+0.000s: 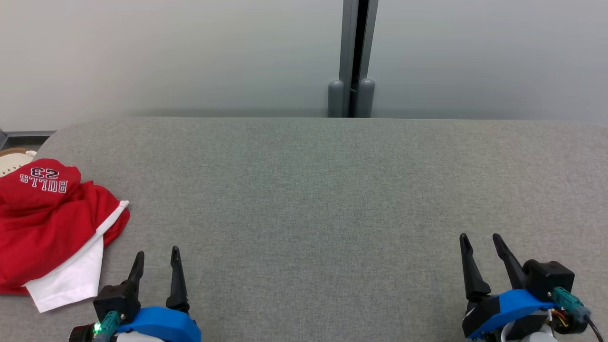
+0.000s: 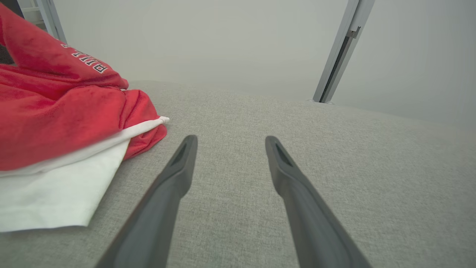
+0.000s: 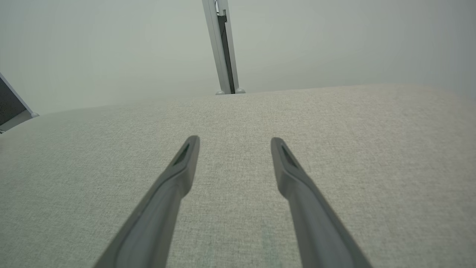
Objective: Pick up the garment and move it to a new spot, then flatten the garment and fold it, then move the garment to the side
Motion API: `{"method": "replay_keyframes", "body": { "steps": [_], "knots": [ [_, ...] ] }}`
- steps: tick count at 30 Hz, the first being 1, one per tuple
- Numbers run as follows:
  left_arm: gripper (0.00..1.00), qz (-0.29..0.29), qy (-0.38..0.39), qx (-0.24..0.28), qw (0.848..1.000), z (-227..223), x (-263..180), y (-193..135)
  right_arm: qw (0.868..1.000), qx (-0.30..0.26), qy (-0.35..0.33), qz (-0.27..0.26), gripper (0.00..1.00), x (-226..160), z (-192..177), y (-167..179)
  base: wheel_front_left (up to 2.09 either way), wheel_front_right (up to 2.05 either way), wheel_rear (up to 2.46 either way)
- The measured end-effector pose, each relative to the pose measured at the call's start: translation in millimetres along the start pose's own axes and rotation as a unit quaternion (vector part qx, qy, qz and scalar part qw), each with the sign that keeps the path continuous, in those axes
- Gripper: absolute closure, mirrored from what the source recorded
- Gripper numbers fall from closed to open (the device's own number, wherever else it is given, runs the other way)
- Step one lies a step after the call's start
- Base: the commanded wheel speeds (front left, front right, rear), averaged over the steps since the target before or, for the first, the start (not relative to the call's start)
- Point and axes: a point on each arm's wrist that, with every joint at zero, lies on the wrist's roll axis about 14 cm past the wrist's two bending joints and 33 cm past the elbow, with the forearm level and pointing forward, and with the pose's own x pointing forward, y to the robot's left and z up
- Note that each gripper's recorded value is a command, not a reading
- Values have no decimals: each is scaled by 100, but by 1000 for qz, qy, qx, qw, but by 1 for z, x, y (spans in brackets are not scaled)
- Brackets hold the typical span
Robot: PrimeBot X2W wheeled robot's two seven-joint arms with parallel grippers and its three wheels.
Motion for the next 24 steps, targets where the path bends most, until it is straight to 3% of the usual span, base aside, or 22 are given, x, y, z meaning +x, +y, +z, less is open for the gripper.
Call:
{"method": "replay_keyframes", "body": {
  "steps": [13,17,24],
  "knots": [
    [0,-7,3,35,999,-6,-2,-2,999,-35,10,12,0,0,-9,4,0,0,0],
    [0,16,0,39,999,-5,-7,12,998,-50,16,36,0,5,-14,19,0,0,0],
    [0,104,-7,33,994,-4,-35,65,989,-73,26,126,0,23,-26,78,0,0,0]
  ]
}}
